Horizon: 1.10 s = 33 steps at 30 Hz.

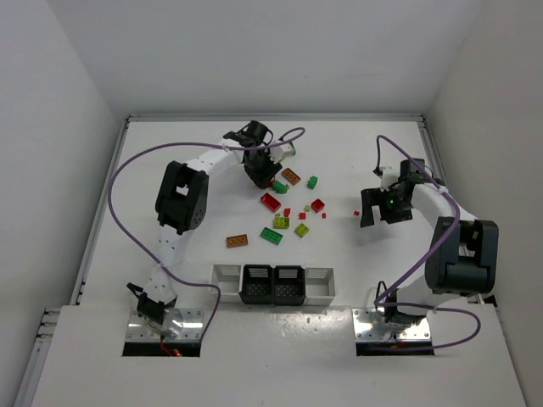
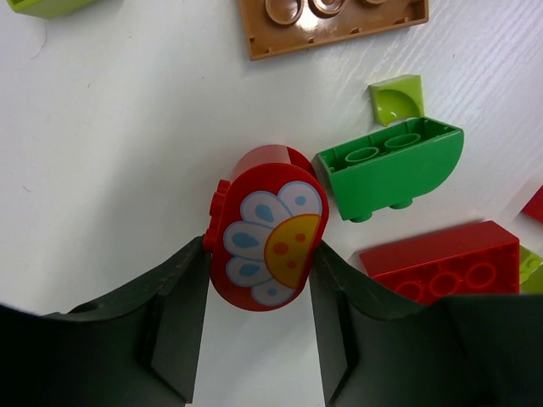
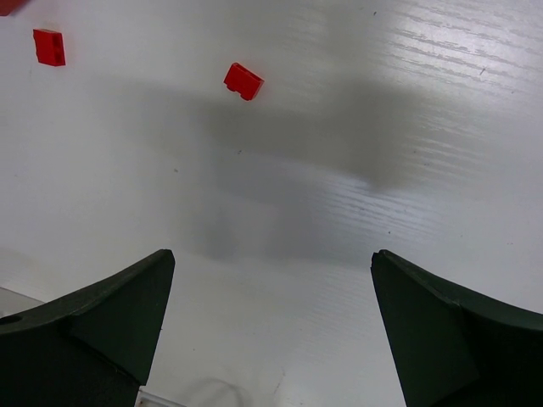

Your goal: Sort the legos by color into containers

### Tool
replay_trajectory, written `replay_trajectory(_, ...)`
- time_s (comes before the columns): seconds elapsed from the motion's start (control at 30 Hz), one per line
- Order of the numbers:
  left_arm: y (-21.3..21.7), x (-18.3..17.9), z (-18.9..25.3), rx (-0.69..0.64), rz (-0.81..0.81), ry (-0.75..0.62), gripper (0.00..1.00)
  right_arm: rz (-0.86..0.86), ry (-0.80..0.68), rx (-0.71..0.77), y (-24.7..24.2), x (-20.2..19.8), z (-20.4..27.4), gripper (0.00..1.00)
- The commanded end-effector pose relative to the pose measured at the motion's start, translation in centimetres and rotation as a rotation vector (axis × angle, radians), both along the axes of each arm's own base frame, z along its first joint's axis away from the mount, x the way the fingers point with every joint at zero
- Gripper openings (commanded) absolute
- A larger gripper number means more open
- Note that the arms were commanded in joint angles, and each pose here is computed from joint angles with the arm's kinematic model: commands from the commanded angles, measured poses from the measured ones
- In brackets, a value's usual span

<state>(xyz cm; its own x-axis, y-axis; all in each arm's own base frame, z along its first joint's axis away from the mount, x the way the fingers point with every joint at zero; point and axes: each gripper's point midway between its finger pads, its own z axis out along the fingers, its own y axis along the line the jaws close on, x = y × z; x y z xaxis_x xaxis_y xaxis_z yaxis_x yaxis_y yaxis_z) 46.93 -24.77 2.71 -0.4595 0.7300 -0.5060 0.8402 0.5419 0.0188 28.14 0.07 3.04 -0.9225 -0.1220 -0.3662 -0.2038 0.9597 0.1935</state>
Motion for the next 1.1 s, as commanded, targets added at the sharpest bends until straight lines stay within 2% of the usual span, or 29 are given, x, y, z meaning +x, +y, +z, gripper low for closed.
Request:
replay_trajectory(0.0,0.0,0.4,1.6,-0.004,0.004,-0.041,0.28,0.009,-0.034,0.023,0.5,1.3,1.3,1.00)
replay_trajectory(0.13,0.6,0.1,4.9,-0.047,0.050,-0.087,0.23,0.051,-0.083,0.010,1.0,1.6,2.4,0.97)
replay_trajectory(0.27,2.2,-0.9,10.5,-0.120,0.096,-0.150,0.18,0.067,-0.121,0.008,1.0,1.8,4.4,0.96)
replay_trajectory(0.33,2.7,-3.2,11.6,-0.134,0.083,-0.129,0.16,0.092,-0.151,0.005,1.1,2.3,5.6,0.96)
replay_trajectory(0.37,3.3,-4.6,14.3,-0.142,0.067,-0.168,0.15,0.107,-0.146,0.000,1.0,2.2,5.8,0.95)
replay_trajectory(0.4,3.6,-5.7,15.2,-0.152,0.061,-0.170,0.15,0.117,-0.172,-0.008,0.9,2.6,6.7,0.95)
replay_trajectory(0.43,4.5,-7.3,14.8,-0.147,0.066,-0.143,0.11,0.128,-0.195,-0.007,1.0,2.9,7.4,0.95)
replay_trajectory(0.47,5.0,-8.9,17.4,-0.170,0.046,-0.187,0.11,0.151,-0.195,-0.011,1.3,2.9,7.6,0.95)
replay_trajectory(0.53,6.2,-12.4,16.9,-0.162,0.010,-0.128,0.10,0.180,-0.215,-0.006,1.8,3.0,8.3,0.95)
replay_trajectory(0.57,6.9,-14.0,18.6,-0.172,0.001,-0.165,0.08,0.195,-0.224,-0.002,1.9,3.1,8.9,0.95)
replay_trajectory(0.83,10.1,-25.2,17.2,-0.130,-0.102,-0.056,0.08,0.329,-0.255,0.026,6.2,5.4,10.8,0.93)
replay_trajectory(1.07,10.6,-30.3,15.5,-0.085,-0.198,0.048,0.08,0.439,-0.220,-0.015,10.5,5.9,9.0,0.90)
